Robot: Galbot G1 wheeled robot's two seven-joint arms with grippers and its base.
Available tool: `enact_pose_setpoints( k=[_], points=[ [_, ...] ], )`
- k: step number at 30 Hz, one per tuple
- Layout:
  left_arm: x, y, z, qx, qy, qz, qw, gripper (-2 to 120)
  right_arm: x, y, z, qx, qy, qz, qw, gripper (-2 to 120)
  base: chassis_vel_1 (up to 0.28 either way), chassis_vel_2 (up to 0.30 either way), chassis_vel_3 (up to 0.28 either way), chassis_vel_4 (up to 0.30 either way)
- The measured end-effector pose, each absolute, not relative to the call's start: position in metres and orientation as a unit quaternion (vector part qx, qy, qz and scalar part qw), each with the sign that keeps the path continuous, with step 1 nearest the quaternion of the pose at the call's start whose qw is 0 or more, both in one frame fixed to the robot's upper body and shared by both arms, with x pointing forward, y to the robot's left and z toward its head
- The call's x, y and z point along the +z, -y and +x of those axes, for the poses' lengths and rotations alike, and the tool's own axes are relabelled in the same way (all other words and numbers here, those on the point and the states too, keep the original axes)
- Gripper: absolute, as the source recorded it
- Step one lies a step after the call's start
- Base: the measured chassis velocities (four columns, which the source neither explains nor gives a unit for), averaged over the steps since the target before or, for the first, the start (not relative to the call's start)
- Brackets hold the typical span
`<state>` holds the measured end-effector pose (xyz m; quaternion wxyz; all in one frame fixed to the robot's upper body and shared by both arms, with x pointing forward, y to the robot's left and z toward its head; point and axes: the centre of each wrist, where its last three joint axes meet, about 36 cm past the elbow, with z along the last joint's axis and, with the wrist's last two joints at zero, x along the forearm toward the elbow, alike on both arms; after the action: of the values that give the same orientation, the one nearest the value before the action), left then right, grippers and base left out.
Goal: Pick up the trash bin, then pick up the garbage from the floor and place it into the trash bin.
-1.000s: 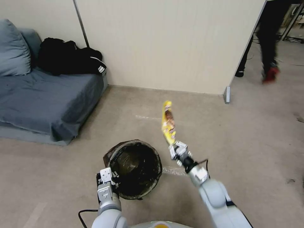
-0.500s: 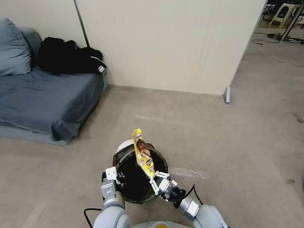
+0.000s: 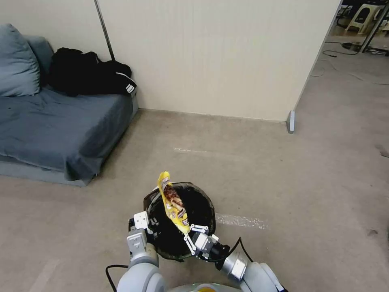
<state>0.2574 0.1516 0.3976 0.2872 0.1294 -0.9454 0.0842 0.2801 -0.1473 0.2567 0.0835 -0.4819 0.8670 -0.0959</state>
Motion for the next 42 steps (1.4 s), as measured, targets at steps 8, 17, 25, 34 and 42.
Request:
enact_pose_setpoints(
  k=[8, 17, 25, 34, 42],
  points=[
    [0.427, -0.158, 0.261, 0.142, 0.93, 0.116, 0.317, 17, 0.247, 0.155, 0.29, -0.106, -0.858, -0.498, 0.07, 0, 0.0, 0.0, 0.0, 0.0],
    [0.447, -0.161, 0.26, 0.187, 0.919, 0.106, 0.331, 49, 0.246, 0.163, 0.298, -0.091, -0.86, -0.501, 0.022, 0, 0.0, 0.0, 0.0, 0.0],
    [0.45, -0.163, 0.26, 0.189, 0.92, 0.108, 0.327, 68, 0.255, 0.174, 0.298, -0.112, -0.863, -0.492, 0.012, 0, 0.0, 0.0, 0.0, 0.0],
    [0.453, -0.17, 0.268, 0.191, 0.922, 0.117, 0.316, 75, 0.272, 0.195, 0.293, -0.132, -0.86, -0.493, 0.022, 35, 0.0, 0.0, 0.0, 0.0],
    [0.451, -0.172, 0.273, 0.192, 0.921, 0.12, 0.316, 75, 0.292, 0.217, 0.292, -0.15, -0.852, -0.501, 0.023, 64, 0.0, 0.0, 0.0, 0.0]
  ],
)
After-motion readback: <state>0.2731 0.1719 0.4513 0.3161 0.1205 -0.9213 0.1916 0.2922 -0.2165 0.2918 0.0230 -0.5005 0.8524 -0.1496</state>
